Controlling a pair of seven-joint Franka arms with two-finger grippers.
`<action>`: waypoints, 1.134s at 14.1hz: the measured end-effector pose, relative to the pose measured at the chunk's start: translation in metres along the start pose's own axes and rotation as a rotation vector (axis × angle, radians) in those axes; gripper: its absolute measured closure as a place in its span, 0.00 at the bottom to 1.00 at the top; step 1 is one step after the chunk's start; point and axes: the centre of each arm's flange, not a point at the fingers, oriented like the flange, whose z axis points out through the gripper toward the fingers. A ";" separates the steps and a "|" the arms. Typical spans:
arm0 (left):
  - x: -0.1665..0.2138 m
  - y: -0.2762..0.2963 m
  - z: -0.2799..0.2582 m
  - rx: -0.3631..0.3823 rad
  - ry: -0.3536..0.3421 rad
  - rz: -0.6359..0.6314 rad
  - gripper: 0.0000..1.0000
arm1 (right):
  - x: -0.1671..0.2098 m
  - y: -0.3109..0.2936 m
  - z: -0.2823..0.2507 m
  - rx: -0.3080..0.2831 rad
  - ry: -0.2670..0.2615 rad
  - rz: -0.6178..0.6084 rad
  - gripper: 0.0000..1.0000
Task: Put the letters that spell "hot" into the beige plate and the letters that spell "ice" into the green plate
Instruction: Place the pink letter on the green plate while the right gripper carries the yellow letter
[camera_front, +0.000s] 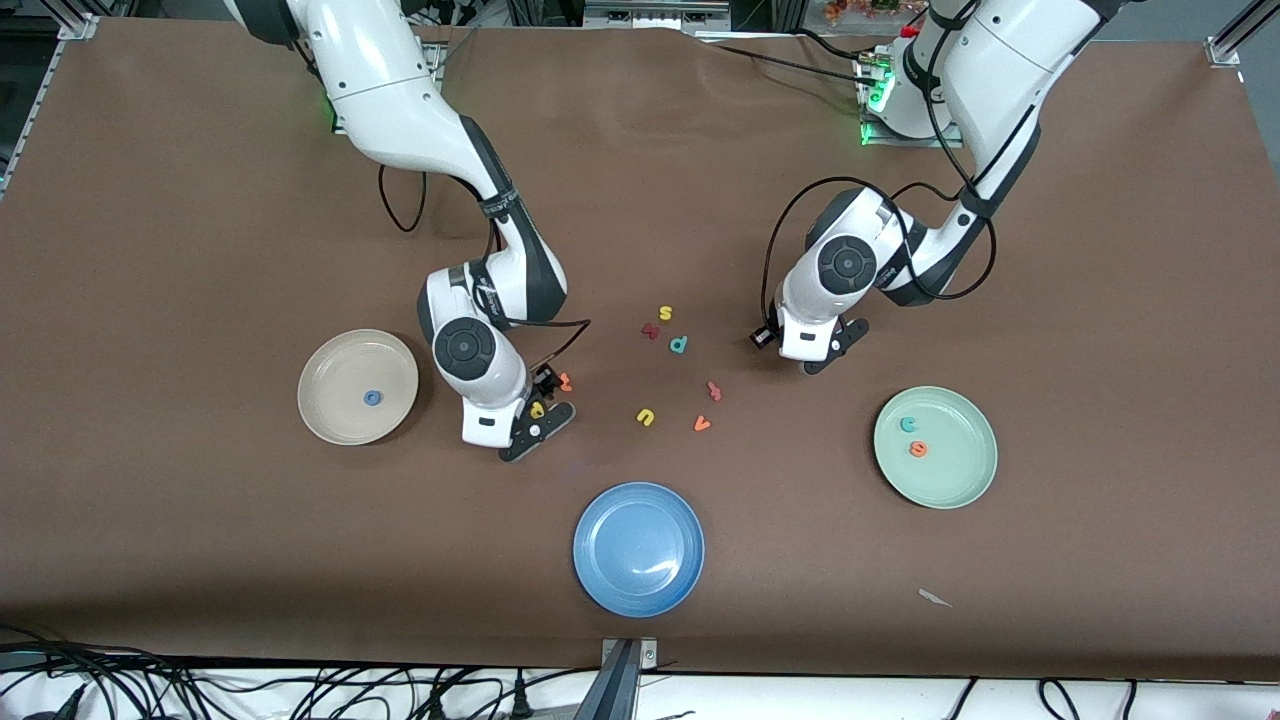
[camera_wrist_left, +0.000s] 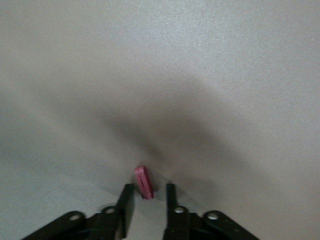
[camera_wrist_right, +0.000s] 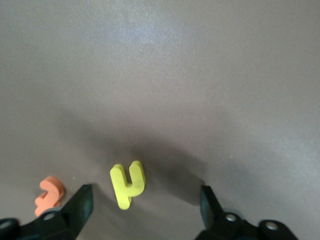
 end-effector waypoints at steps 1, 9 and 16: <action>0.001 -0.001 0.001 0.002 -0.001 -0.001 0.84 | 0.001 -0.001 0.000 -0.001 0.003 -0.003 0.09; 0.009 0.001 -0.013 0.051 0.049 0.055 0.90 | 0.006 -0.002 -0.005 -0.004 0.016 -0.010 0.38; 0.129 -0.024 -0.103 0.143 0.122 0.317 0.90 | 0.008 -0.004 -0.008 -0.005 0.022 -0.013 0.60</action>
